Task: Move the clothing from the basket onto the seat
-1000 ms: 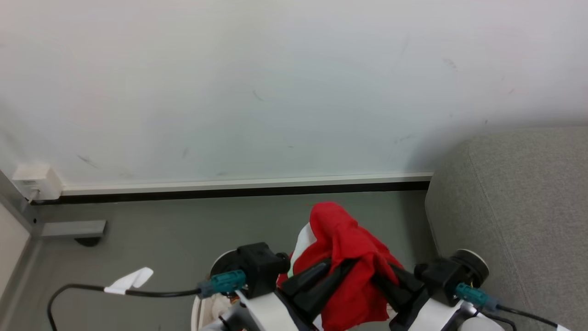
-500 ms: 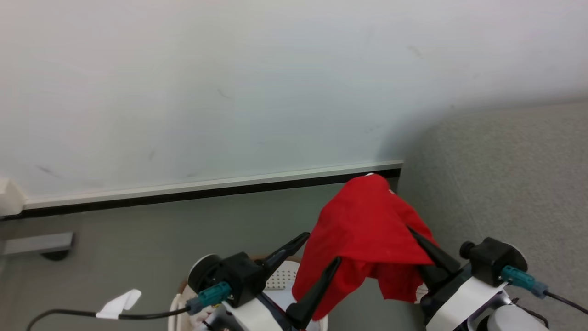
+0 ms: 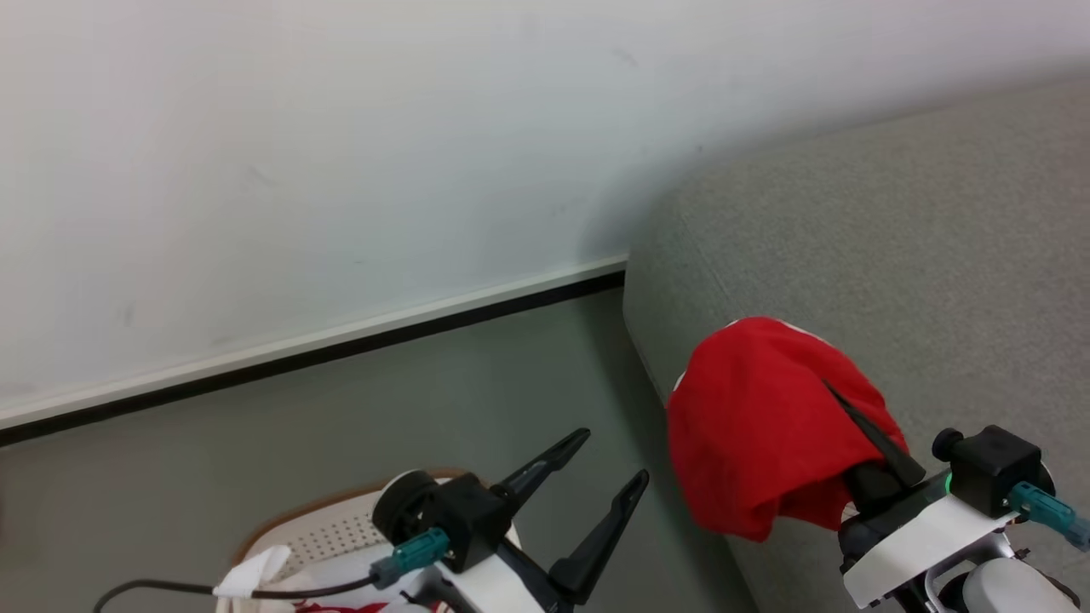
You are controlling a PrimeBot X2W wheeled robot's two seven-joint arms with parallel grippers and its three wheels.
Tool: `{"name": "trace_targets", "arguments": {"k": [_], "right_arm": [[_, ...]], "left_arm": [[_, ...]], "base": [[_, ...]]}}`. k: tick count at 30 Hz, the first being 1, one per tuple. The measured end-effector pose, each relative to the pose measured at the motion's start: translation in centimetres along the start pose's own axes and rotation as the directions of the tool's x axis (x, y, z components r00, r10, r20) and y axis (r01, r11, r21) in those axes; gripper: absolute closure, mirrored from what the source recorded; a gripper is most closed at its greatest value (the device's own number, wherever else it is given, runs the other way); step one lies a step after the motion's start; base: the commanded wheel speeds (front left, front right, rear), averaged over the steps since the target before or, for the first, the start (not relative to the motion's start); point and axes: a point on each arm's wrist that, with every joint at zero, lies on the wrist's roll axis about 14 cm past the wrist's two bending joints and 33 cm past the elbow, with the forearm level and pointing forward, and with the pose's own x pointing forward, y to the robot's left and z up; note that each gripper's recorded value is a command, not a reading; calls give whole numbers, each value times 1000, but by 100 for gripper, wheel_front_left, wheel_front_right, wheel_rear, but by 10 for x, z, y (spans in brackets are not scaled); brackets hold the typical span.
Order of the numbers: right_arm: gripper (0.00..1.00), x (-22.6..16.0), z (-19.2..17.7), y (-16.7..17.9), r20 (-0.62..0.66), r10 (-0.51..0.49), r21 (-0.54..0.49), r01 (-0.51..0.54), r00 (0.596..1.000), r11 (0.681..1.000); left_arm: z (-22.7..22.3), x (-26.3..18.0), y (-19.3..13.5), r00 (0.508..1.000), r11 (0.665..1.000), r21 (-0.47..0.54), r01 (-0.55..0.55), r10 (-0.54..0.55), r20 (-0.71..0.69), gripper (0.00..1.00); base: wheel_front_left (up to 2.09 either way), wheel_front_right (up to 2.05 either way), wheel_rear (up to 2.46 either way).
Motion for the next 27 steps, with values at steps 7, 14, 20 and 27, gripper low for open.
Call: {"name": "trace_targets", "arguments": {"k": [7,14,20,27], "right_arm": [[100,5,-11,-29,-26,-116,50,117,993,992],[100,55,-11,-75,-43,-228,58,230,973,971],[100,109,-2,-147,-34,-375,27,376,926,926],[100,162,9,-229,-2,-538,-8,538,843,843]], "left_arm": [[-12,15,9,999,999,-17,32,-32,-5,0],[-31,26,44,999,999,-13,34,-34,-21,0],[-52,32,89,1000,1000,-25,-8,8,-21,0],[-100,8,142,988,988,-75,-134,128,-80,0]], "base": [[0,0,0],[0,0,0],[0,0,0],[0,0,0]]}}
